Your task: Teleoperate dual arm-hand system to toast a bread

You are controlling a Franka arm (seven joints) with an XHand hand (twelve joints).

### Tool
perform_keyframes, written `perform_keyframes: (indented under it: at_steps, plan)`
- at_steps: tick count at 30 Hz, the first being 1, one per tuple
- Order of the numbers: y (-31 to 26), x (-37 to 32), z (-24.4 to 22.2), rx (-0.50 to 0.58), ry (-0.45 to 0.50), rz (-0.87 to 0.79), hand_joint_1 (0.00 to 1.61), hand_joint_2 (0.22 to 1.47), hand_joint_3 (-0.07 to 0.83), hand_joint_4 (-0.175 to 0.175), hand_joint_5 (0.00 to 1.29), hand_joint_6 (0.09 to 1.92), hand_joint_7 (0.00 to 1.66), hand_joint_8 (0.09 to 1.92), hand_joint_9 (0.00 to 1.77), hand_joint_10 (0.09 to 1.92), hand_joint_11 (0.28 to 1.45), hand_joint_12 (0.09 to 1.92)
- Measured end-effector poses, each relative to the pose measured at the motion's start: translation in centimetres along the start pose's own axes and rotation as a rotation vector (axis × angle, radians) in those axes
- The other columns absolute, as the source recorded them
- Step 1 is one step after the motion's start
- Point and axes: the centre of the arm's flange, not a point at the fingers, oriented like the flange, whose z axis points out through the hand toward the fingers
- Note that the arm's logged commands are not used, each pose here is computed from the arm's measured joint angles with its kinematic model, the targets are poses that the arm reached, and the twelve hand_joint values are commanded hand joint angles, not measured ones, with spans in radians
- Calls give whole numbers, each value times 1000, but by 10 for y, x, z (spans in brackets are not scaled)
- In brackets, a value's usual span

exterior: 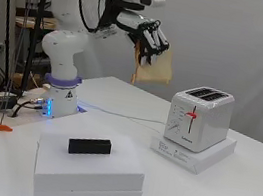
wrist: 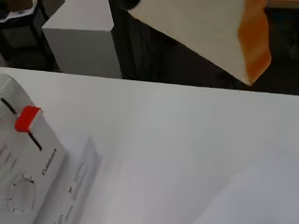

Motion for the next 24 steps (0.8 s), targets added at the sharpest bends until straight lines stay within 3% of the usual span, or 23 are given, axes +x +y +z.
perform_keyframes:
  at_steps: [5, 9, 13, 16, 20, 21, 22, 23, 24]
  plan:
    - [-21, 35, -37, -39, 36, -113, 1207, 1223, 0, -175, 597, 1420, 977, 1100, 1385, 87, 682, 516]
    - [-59, 137, -52, -32, 32, -322, 1207, 1224, 1, -175, 597, 1396, 969, 1133, 1395, 87, 712, 428]
    - [-105, 234, -49, -33, -51, -439, 1209, 1223, 0, -175, 606, 1372, 969, 1148, 1412, 87, 730, 446]
    - [-86, 253, -28, 15, -83, -412, 1211, 1218, 0, -175, 617, 1352, 975, 1145, 1426, 87, 715, 522]
    - [-5, 219, 30, 117, -117, -274, 1212, 1212, 0, -175, 625, 1371, 990, 1100, 1409, 87, 683, 482]
    - [9, 213, 44, 142, -117, -259, 1081, 1236, 3, -49, 640, 1398, 1010, 863, 1392, 87, 693, 395]
    - [16, 219, 62, 172, -118, -270, 973, 1260, 1, 52, 648, 1424, 1060, 589, 1373, 87, 707, 305]
    - [13, 232, 73, 190, -120, -296, 905, 1277, 0, 113, 650, 1444, 1115, 368, 1361, 87, 726, 226]
    - [6, 248, 82, 203, -119, -332, 870, 1284, 0, 145, 653, 1452, 1171, 218, 1364, 87, 748, 167]
